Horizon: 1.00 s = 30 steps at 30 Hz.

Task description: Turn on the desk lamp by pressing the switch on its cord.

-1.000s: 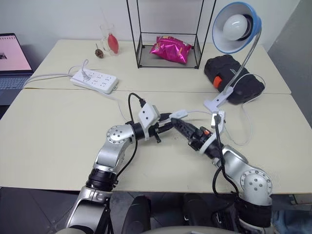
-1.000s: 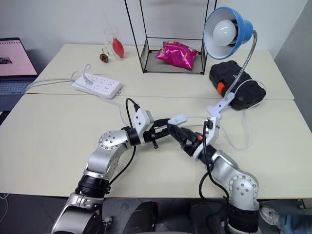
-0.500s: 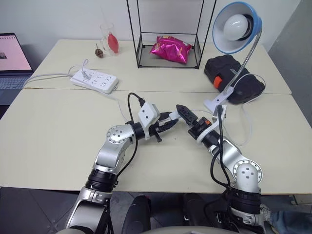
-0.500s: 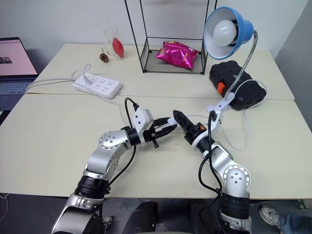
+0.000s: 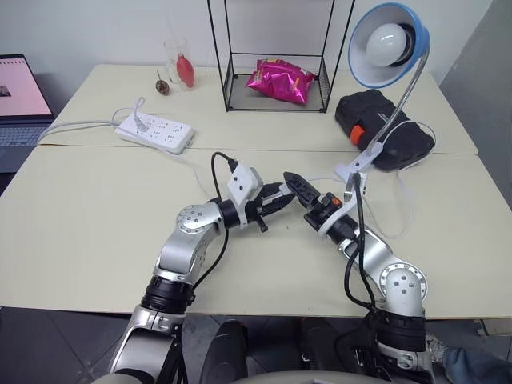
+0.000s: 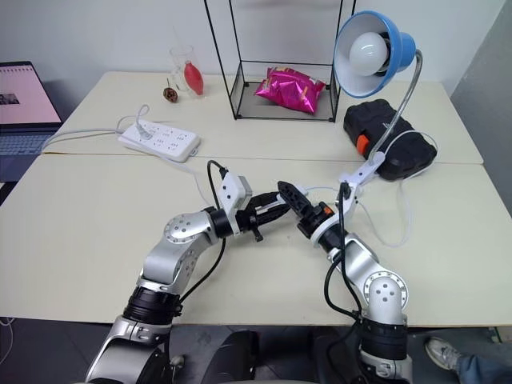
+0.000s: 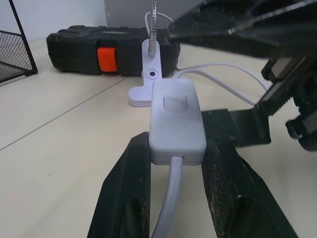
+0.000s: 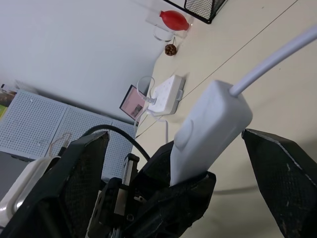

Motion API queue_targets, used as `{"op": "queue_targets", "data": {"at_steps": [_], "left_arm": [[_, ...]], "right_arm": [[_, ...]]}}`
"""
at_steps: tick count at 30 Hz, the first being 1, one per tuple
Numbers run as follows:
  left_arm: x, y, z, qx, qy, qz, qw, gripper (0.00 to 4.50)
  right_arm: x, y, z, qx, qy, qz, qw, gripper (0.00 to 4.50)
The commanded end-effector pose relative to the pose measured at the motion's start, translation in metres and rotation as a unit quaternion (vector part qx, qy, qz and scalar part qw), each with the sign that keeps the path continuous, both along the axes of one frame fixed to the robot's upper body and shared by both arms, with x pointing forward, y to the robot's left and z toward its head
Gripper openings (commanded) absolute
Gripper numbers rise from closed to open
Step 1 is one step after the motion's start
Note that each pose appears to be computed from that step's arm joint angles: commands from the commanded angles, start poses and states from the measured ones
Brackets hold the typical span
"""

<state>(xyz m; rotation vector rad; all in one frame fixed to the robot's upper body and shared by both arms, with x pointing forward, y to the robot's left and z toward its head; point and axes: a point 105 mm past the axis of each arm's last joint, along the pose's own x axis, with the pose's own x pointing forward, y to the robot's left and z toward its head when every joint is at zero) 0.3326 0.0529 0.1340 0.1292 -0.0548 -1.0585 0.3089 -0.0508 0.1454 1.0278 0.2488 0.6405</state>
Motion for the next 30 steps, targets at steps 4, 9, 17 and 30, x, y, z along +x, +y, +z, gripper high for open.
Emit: {"op": "queue_targets", "data": {"at_steps": [4, 9, 17, 30], "left_arm": [[-0.0027, -0.0031, 0.0187, -0.02, -0.023, -0.005, 1.0, 1.09], [-0.0033, -0.0032, 0.017, -0.019, -0.021, -0.005, 1.0, 1.09], [-0.0032, -0.0028, 0.0155, -0.018, -0.02, -0.003, 1.0, 1.09], [-0.0028, -0.0041, 0.017, -0.02, -0.022, -0.005, 1.0, 1.09]], "right_arm": [[0.0013, 0.0058, 0.0101, 0.031, -0.012, 0.001, 0.999, 4.5], [0.0042, 0.0028, 0.0115, 0.043, -0.011, -0.01, 0.999, 4.5], [0.005, 0.0025, 0.0107, 0.048, -0.006, -0.012, 0.999, 4.0], [0.0031, 0.0073, 0.0073, 0.04, 0.001, -0.002, 0.999, 1.11]]}}
